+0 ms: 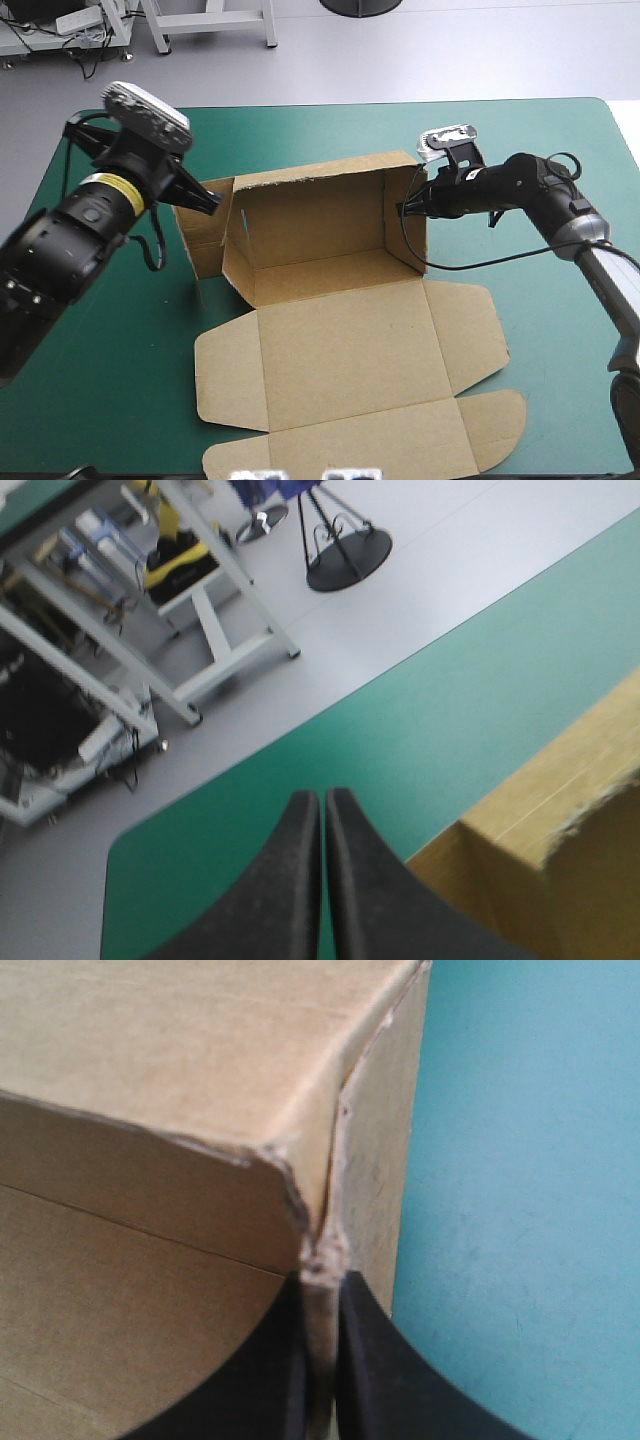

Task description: Fold the box

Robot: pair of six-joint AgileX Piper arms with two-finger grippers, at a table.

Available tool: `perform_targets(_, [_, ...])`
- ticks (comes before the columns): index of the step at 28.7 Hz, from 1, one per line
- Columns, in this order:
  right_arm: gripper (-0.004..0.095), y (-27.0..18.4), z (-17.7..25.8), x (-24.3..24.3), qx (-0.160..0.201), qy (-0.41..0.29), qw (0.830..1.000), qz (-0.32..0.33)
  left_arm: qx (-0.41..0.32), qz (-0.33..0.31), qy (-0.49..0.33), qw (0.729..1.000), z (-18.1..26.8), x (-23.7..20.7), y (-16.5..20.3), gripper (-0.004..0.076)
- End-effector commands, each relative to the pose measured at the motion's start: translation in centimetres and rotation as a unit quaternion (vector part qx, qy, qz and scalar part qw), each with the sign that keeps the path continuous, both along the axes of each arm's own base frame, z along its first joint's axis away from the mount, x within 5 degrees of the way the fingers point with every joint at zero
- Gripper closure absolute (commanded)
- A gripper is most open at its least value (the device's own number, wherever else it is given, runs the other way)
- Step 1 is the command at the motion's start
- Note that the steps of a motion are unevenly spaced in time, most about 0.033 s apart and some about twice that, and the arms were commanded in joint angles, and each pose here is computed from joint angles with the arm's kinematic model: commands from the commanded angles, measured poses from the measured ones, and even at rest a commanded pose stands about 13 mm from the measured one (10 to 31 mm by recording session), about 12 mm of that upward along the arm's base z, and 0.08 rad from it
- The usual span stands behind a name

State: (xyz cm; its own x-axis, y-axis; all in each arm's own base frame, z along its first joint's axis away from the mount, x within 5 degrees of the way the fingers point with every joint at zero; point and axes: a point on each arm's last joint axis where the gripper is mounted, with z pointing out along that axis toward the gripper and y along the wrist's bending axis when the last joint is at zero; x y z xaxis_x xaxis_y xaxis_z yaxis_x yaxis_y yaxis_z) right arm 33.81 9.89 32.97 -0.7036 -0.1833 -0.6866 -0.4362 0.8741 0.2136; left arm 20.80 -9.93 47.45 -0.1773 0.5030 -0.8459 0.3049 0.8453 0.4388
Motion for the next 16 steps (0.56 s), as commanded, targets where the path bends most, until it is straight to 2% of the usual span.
perform_targets(1, [0.0919, -0.4, 3.3, -0.7, 0.007, -0.023, 0.999, -0.021, -0.079, 0.032, -0.014, 0.996, 1.5, 0.7, 3.7, 0.0720])
perform_targets(5, [0.0920, -0.5, 2.1, 0.3, -0.027, 0.032, 0.999, -0.021, -0.153, 0.077, 0.030, 0.985, 0.7, 1.8, 8.3, 0.0720])
perform_targets(8, [0.0921, -0.2, 0.9, 1.6, -0.033, 0.062, 0.997, -0.013, -0.201, 0.115, 0.074, 0.970, -0.4, 2.3, 11.6, 0.0720])
perform_targets(11, [0.0921, 0.2, -0.3, 2.9, -0.039, 0.094, 0.995, -0.004, -0.262, 0.126, 0.131, 0.948, -2.3, 2.4, 14.5, 0.0720])
perform_targets(16, [0.0921, 0.9, -2.5, 5.2, -0.053, 0.157, 0.986, 0.020, -0.344, 0.149, 0.172, 0.911, -5.0, 2.4, 17.9, 0.0720])
